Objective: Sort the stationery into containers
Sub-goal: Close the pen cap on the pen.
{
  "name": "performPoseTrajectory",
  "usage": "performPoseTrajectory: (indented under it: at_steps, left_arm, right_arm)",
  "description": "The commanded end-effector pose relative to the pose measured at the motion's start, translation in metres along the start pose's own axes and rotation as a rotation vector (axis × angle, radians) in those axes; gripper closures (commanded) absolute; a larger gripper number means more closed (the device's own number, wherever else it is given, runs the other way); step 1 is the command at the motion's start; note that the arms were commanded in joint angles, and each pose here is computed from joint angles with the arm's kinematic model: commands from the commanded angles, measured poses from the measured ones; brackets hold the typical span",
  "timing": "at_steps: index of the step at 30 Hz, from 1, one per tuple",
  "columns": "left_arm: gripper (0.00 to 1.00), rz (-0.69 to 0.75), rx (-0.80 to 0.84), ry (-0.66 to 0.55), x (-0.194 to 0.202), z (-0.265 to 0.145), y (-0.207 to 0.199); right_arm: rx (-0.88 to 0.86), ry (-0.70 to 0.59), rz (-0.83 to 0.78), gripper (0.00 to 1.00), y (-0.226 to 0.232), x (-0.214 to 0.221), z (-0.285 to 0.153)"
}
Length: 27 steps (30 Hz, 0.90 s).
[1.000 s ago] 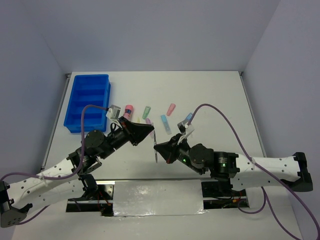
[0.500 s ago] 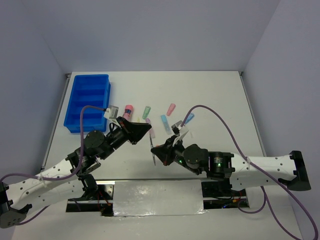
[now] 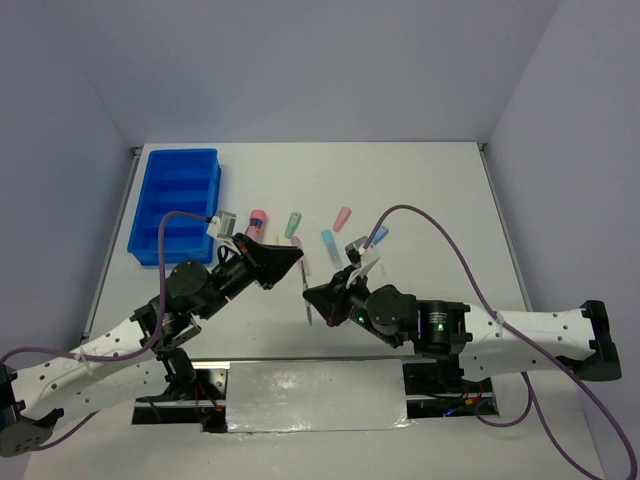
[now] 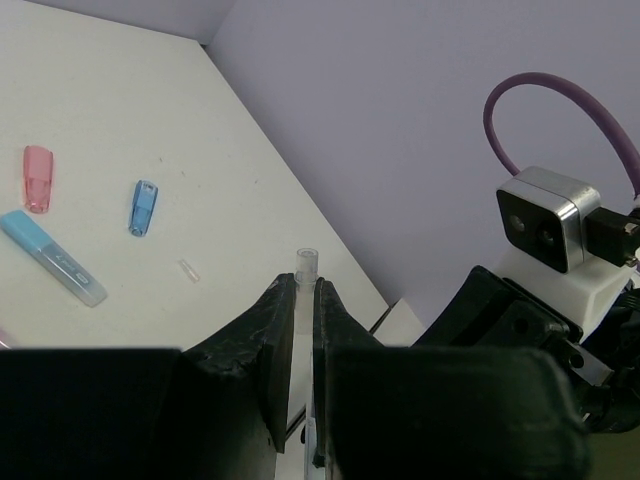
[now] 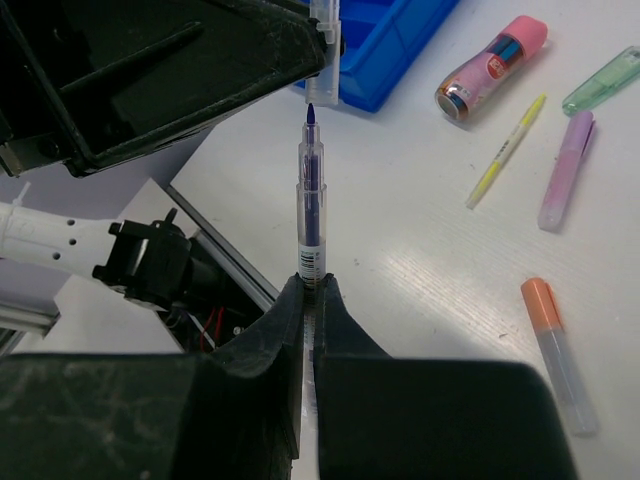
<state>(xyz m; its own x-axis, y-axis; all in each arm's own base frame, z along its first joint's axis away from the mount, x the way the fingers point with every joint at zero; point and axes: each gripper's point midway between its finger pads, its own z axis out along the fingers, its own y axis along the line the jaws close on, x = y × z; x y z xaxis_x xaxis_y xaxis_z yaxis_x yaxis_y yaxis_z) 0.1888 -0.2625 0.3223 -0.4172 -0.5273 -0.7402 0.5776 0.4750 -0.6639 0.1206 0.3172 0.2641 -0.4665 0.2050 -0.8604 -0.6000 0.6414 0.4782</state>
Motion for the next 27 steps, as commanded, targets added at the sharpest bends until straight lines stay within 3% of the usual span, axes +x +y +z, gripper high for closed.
performPoseTrajectory:
  at_steps: [1, 27]
  left_arm:
    - [1.00, -0.008, 0.061, -0.051, -0.015, 0.000, -0.016]
    - [1.00, 0.002, 0.063, -0.042, -0.012, 0.001, -0.015]
  right_arm:
    - [0.018, -0.039, 0.004, 1.00, 0.006, -0.020, -0.001]
    - [0.052, -0.038, -0.009, 1.00, -0.001, -0.022, 0.004]
